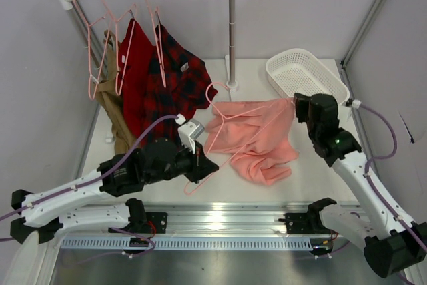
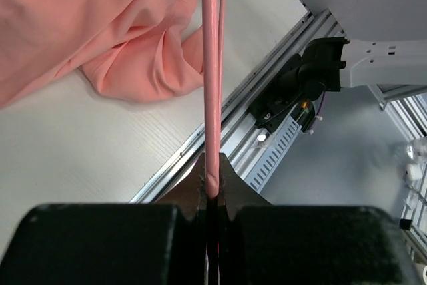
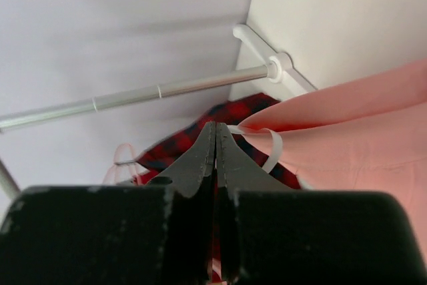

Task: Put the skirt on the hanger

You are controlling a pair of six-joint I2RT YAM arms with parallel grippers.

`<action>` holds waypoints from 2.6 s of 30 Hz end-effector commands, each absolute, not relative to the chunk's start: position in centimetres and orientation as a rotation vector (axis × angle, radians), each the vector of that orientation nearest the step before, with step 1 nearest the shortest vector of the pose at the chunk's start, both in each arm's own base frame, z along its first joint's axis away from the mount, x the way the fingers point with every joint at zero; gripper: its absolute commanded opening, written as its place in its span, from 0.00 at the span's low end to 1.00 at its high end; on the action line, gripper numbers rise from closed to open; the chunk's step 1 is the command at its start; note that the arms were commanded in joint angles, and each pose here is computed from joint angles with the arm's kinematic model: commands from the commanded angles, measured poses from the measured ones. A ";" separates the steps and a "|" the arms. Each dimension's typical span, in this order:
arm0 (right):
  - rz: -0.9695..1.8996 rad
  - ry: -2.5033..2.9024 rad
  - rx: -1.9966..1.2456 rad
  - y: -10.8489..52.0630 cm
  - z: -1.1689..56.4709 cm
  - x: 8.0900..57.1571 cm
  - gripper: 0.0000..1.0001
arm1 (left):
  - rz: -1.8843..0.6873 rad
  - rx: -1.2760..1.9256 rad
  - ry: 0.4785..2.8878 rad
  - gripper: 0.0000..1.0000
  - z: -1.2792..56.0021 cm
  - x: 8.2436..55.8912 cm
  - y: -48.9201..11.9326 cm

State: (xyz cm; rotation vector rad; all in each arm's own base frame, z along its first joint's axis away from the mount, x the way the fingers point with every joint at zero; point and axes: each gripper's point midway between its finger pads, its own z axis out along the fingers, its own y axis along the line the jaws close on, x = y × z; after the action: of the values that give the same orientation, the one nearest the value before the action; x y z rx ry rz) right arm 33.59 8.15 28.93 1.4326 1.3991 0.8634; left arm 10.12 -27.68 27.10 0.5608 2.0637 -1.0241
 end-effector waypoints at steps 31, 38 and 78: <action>0.889 1.703 0.157 16.4 42.6 28.9 0.00 | -1.041 0.394 1.877 0.00 26.3 8.4 -36.1; 0.785 1.680 0.275 14.6 41.8 28.5 0.00 | -0.996 0.180 1.866 0.00 26.6 9.3 -35.4; 0.588 1.591 0.826 10.0 38.9 33.5 0.00 | -0.920 0.311 1.796 0.00 27.9 4.5 -35.8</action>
State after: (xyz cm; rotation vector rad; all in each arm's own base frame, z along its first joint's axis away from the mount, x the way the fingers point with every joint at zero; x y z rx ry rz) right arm 33.14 10.18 35.18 0.7756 1.7046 0.5150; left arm 4.47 -35.54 25.55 0.3511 1.8484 -0.8662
